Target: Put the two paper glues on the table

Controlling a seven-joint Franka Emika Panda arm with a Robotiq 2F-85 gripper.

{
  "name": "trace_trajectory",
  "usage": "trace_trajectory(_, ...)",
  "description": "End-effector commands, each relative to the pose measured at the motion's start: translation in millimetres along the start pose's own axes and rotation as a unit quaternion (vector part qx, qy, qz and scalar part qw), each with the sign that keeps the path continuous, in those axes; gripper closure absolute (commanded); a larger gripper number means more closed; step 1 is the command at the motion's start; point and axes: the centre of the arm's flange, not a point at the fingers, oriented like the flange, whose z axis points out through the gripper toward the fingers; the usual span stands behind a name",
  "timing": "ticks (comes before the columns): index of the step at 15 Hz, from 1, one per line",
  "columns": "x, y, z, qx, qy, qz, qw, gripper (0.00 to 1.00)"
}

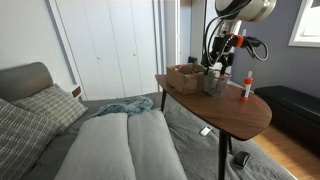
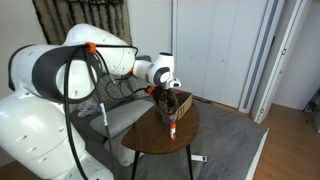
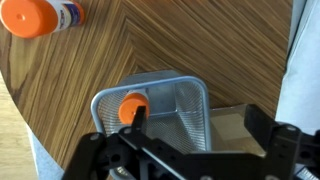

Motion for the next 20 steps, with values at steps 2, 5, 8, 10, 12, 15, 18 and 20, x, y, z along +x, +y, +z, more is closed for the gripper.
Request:
trace_trajectory(2,7,-8,2,0.020,0.008,-0.006,0.9997,0.00)
trace_trajectory(5,10,-9,3,0.023,0.020,-0.007,0.9995,0.00)
trace_trajectory(8,11,-10,6,0.023,0.022,-0.010,0.9994,0.00)
trace_trajectory(10,13,-10,6,0.021,0.027,-0.012,0.9993,0.00)
trace_trajectory(12,13,-11,3,0.026,0.029,-0.014,0.9992,0.00)
trace_trajectory(15,14,-12,-2,0.035,0.032,-0.014,0.9988,0.00)
trace_trajectory(18,16,-10,-8,0.028,0.043,-0.016,0.9986,0.00)
trace_trajectory(20,18,-9,-11,0.024,0.051,-0.016,0.9983,0.00)
